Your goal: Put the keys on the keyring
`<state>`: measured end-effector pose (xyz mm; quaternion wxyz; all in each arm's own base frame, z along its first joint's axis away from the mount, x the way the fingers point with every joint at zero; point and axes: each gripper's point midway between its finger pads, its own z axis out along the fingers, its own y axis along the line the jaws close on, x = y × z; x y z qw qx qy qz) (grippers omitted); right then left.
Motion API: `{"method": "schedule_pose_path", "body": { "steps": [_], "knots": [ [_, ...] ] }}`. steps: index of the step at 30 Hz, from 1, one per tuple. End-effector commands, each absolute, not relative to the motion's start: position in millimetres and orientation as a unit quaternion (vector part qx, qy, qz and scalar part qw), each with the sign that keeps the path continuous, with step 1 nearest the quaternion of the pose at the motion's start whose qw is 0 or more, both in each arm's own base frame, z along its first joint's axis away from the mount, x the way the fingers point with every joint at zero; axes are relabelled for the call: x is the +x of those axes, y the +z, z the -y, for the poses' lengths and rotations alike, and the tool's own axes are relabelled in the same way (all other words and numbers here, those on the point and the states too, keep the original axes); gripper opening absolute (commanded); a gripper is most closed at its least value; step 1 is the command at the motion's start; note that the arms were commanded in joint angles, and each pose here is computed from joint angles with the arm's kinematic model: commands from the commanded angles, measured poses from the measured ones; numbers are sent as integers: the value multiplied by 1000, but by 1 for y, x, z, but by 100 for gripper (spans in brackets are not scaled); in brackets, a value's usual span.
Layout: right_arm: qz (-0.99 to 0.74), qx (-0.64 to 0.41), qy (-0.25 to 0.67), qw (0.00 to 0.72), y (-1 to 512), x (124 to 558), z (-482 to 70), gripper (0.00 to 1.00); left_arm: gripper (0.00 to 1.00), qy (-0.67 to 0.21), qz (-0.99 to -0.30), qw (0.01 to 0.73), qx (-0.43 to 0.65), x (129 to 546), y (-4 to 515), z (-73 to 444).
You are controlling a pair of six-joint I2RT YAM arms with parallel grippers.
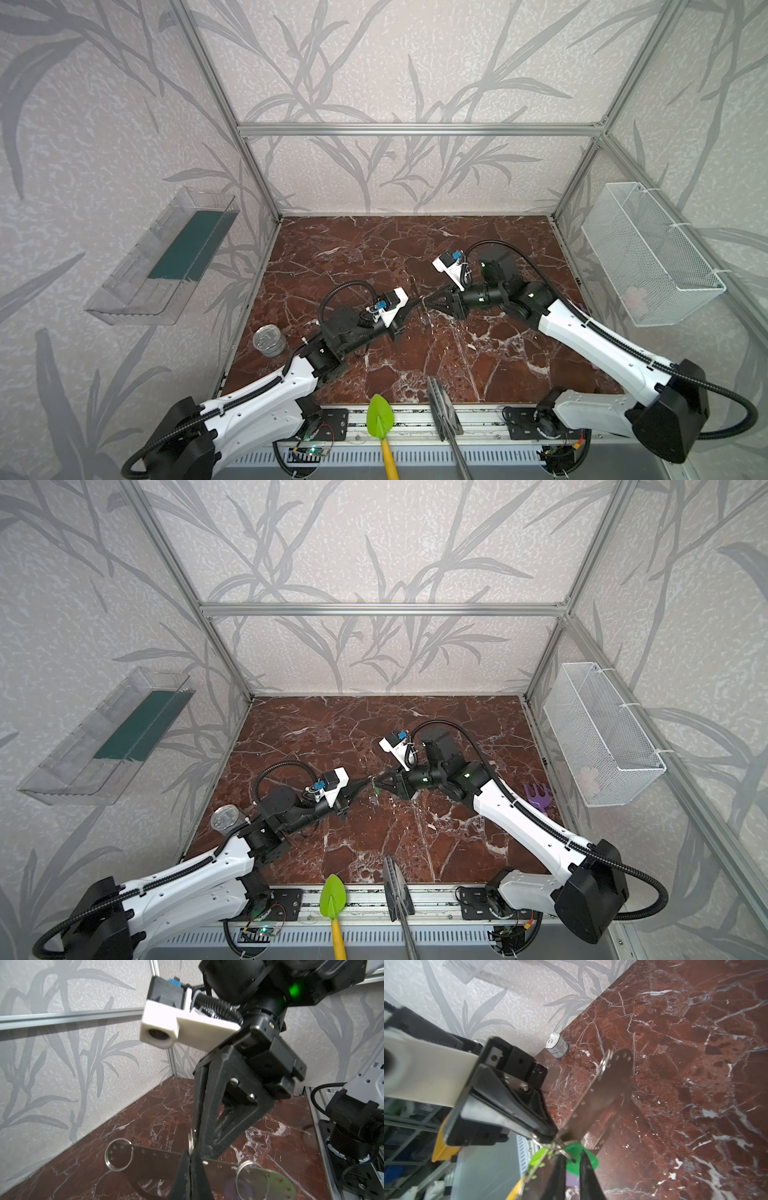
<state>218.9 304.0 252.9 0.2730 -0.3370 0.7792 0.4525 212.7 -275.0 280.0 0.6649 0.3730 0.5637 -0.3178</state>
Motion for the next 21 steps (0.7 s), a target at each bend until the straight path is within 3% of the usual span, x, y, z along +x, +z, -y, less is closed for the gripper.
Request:
{"method": "schedule_pose_path", "body": {
  "steps": [1,12,21],
  "knots": [
    [-784,-334,434,293,257,222,-294,29,0,-331,-490,735,331,207,326,265],
    [-725,-340,371,471,314,227,-257,36,0,-407,-475,667,406,198,332,284],
    [-660,-387,413,494,327,202,-263,34,0,-512,-435,618,408,200,349,284]
  ]
}}
